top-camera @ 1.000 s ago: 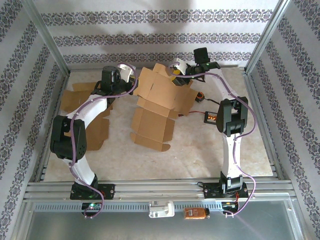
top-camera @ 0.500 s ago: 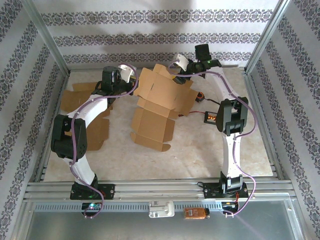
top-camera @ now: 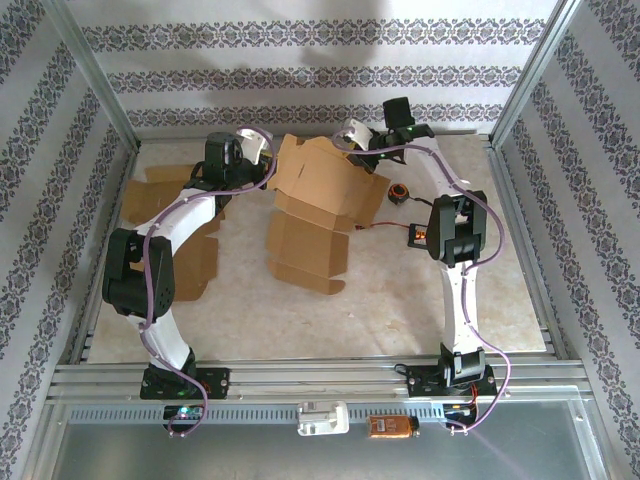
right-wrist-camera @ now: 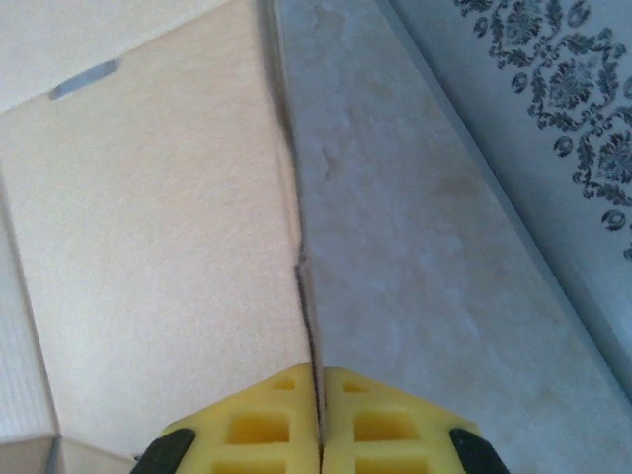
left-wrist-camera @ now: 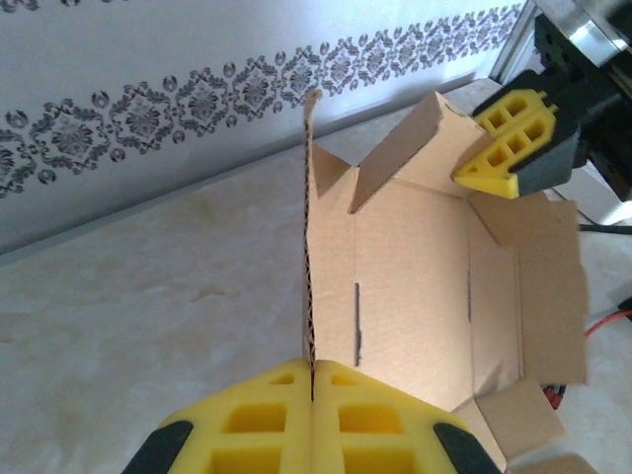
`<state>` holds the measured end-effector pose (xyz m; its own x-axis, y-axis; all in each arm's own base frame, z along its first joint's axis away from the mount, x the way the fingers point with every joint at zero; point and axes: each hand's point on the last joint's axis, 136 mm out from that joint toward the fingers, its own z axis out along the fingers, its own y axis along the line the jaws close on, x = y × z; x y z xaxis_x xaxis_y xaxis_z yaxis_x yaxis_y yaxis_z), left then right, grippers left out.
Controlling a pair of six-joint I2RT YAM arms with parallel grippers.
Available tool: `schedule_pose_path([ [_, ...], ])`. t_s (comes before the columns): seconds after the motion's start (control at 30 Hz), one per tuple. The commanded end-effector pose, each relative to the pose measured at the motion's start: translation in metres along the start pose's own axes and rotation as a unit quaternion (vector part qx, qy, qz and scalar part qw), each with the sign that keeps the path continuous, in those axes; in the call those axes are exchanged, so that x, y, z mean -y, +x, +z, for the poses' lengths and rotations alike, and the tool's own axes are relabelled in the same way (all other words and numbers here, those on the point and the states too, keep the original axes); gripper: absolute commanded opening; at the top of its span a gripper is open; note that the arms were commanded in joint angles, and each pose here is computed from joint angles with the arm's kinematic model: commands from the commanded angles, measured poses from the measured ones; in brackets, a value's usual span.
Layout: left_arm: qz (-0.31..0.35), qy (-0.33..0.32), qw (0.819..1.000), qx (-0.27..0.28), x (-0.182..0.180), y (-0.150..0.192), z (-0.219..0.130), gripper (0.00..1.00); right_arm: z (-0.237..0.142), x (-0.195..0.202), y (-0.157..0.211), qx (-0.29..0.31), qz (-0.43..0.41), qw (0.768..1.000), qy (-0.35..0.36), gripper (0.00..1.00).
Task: Fold the paper box
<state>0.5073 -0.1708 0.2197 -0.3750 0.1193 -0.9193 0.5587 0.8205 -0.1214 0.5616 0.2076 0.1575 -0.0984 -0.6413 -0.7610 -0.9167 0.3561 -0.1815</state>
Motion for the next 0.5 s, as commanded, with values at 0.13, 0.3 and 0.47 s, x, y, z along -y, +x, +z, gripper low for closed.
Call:
schedule_pose_path([
  [0.13, -0.026, -0.079, 0.996, 0.04, -0.017, -0.022, -0.016, 0.4, -0.048, -0.008, -0.065, -0.019, -0.104, 0.991, 0.078, 0.0],
  [0.3, -0.141, -0.157, 0.977, 0.03, -0.024, -0.019, -0.069, 0.52, -0.059, -0.021, -0.08, -0.09, -0.199, 0.961, 0.171, 0.0],
  [0.47, -0.279, -0.132, 0.949, 0.061, -0.001, -0.015, -0.107, 0.55, -0.068, -0.036, -0.096, -0.121, -0.286, 0.919, 0.244, 0.0],
])
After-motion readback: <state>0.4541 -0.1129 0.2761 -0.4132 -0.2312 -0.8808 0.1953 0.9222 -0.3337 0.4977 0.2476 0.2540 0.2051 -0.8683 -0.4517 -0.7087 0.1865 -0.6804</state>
